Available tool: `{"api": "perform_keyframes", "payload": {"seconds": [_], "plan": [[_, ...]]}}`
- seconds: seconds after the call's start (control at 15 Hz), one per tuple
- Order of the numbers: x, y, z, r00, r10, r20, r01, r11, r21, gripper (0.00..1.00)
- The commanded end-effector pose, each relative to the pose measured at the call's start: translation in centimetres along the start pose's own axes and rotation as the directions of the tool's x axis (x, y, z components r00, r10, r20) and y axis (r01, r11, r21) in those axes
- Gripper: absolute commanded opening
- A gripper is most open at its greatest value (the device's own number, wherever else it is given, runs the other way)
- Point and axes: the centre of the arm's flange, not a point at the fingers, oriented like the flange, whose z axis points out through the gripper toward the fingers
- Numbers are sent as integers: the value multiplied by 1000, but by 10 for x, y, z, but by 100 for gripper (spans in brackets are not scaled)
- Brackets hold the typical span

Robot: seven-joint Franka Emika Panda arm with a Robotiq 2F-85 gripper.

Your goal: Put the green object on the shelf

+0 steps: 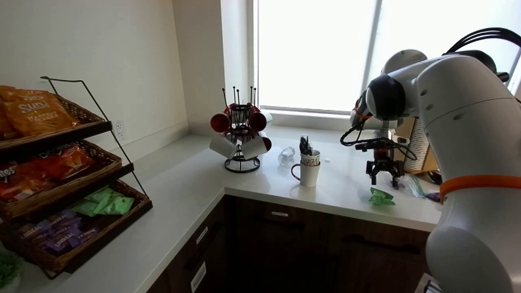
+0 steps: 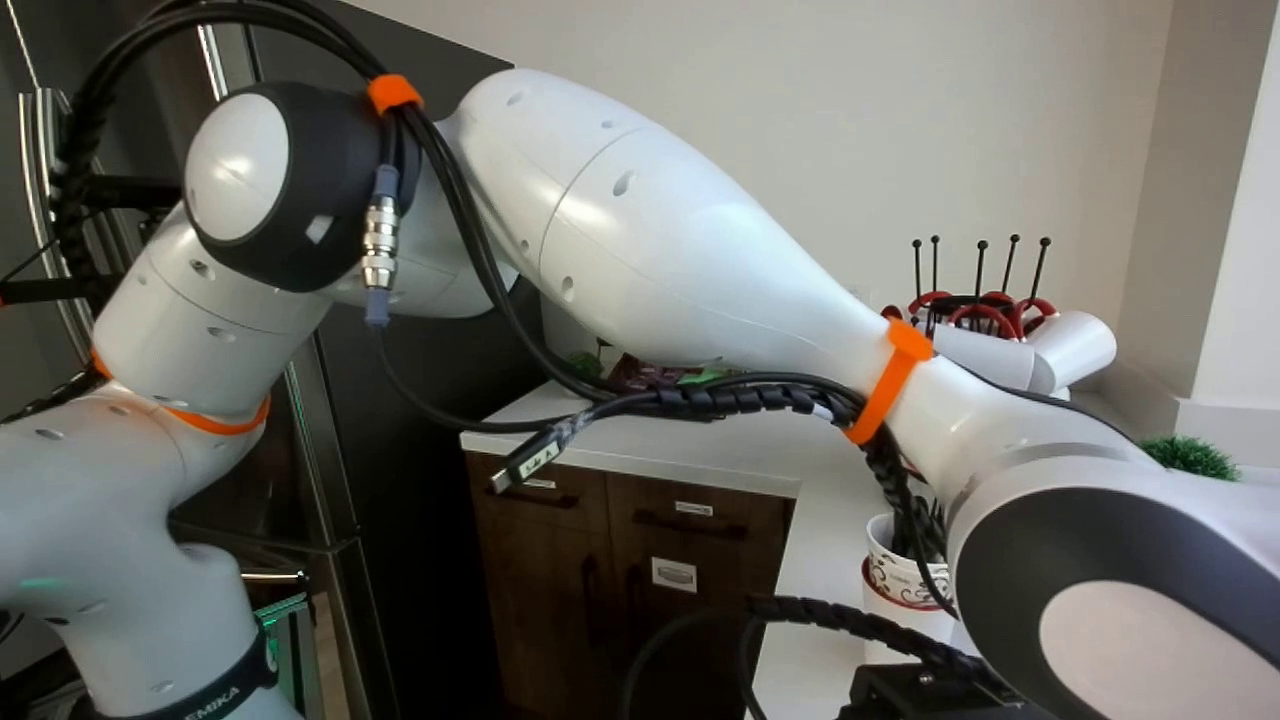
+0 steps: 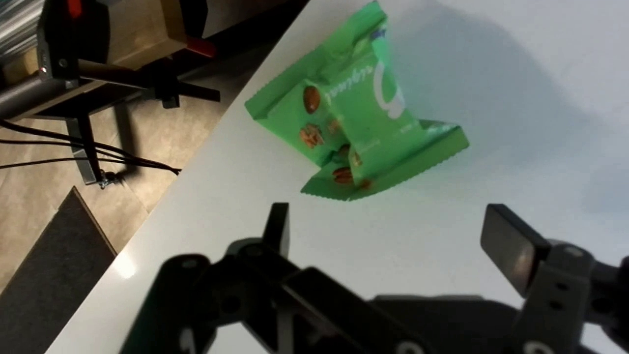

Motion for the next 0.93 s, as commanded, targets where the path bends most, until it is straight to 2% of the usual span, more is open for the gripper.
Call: {"api": "perform_keyframes", "payload": {"seconds": [0.0, 0.73, 0.8, 0.87], "plan": [[9, -9, 0, 999, 40, -29, -39, 999, 24, 100], [2, -11, 14, 987, 152, -45, -154, 988, -25, 83], [2, -12, 15, 986, 160, -52, -162, 987, -25, 73], [1, -13, 15, 984, 168, -56, -170, 985, -25, 69]]}}
